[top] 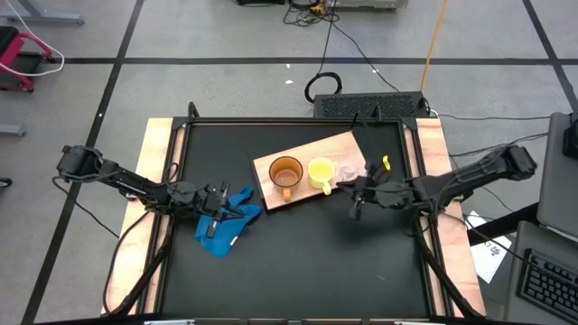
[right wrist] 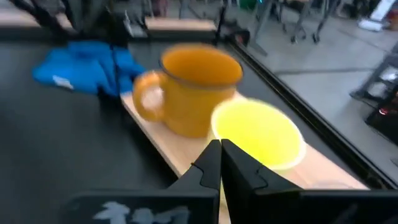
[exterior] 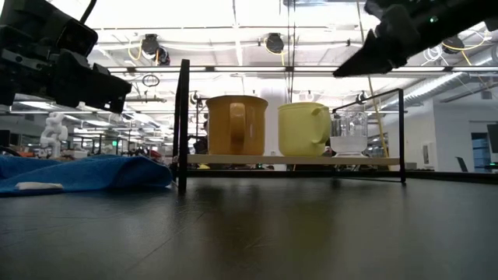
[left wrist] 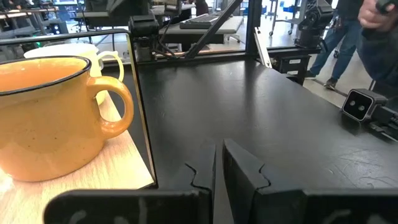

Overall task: Stack small to large cups/mugs on shelf
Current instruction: Put the transparent mug on the shelf aligned with the yellow mug

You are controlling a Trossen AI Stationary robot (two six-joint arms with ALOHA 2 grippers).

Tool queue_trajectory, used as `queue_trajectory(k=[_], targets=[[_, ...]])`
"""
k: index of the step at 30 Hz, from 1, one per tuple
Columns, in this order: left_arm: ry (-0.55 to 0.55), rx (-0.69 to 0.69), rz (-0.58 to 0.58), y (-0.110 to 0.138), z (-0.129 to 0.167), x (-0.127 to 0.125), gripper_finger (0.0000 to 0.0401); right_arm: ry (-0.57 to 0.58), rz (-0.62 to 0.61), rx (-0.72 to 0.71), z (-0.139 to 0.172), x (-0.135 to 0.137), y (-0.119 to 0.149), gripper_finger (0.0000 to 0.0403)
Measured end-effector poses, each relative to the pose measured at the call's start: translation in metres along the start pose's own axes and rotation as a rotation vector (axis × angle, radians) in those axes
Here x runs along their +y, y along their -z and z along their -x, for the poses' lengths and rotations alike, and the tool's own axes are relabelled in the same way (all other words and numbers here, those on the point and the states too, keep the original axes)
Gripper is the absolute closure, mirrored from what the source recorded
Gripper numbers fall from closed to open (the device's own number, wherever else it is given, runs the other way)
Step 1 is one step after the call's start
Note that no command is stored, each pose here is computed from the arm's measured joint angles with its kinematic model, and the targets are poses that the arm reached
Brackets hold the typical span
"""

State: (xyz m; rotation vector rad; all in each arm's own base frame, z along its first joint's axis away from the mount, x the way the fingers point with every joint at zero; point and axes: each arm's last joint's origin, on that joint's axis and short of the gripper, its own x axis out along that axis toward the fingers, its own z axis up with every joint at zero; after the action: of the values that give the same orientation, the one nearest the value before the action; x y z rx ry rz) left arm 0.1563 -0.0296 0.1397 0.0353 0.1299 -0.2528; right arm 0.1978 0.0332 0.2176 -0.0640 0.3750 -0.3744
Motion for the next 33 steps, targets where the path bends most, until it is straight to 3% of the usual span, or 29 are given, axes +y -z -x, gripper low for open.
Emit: queue_trajectory(k=[3,7,11,33], targets=[[0.0,0.001,0.0,0.0,0.0,0.0,0.037,-0.03,-0.037,-0.07,0.002,0.005,0.006,0.0403],[0.0,0.0,0.0,0.0,0.0,0.0,0.037,0.034,-0.069,-0.133,0.004,0.006,0.019,0.0403],[0.0,0.0,0.0,0.0,0.0,0.0,0.037,0.086,-0.097,-0.134,0.0,0.005,0.037,0.0403],[0.0,-0.003,0.003,0.0,0.0,0.0,0.037,0.213,-0.165,-0.067,-0.023,0.013,0.06,0.0403]])
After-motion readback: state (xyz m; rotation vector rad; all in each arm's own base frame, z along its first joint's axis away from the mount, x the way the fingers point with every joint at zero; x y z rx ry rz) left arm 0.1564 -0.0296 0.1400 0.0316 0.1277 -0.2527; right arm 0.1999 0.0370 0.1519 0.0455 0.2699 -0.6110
